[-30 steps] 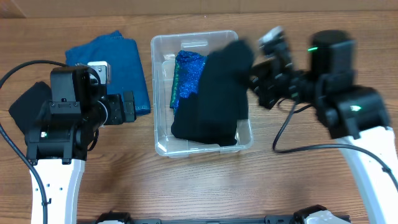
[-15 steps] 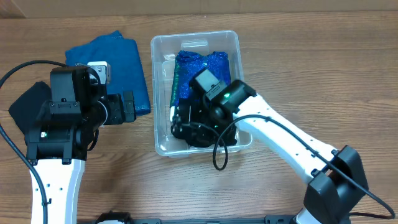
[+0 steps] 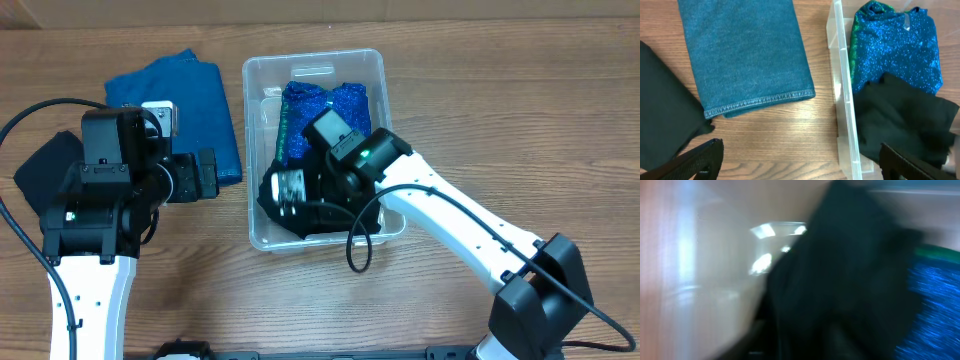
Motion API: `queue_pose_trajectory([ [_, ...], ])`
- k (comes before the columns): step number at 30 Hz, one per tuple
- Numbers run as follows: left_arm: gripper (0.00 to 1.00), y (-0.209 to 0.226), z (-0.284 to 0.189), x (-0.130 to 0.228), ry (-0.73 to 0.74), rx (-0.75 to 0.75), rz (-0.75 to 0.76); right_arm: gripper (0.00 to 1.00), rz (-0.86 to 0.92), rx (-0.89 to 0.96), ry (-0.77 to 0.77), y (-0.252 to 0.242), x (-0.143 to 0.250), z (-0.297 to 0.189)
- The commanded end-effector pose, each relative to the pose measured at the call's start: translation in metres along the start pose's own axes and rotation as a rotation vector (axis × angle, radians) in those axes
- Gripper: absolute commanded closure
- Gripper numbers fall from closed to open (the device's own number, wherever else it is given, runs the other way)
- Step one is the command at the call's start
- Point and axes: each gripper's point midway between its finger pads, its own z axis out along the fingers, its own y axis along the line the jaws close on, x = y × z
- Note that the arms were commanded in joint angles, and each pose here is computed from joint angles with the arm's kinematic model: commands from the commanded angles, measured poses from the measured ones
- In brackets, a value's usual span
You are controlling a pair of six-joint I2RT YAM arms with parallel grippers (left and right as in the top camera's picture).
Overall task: Pack container
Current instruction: 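Lay the second black cloth on the first in the bin, release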
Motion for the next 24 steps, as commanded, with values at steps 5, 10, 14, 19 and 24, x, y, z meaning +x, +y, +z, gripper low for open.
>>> queue_pose_trajectory([
  [5, 0.0, -0.001, -0.006, -0.007, -0.023, 0.002, 0.017, 0.0, 0.557, 0.494, 0.044, -0.099, 0.042, -0.062],
  [10, 0.0, -0.001, -0.006, -0.007, -0.023, 0.002, 0.017, 0.51, 0.563, 0.148, -0.22, -0.027, -0.029, -0.077],
  [14, 0.0, -0.001, -0.006, -0.007, -0.023, 0.002, 0.017, 0.85, 0.656, 0.096, -0.154, -0.023, -0.017, -0.036],
  [19, 0.0, -0.001, -0.006, -0.007, -0.023, 0.002, 0.016, 0.89, 0.681, 0.041, -0.086, -0.045, -0.003, 0.071],
  [24, 0.0, -0.001, -0.006, -0.007, -0.023, 0.002, 0.017, 0.83, 0.754, 0.03, 0.106, -0.033, 0.041, 0.115],
])
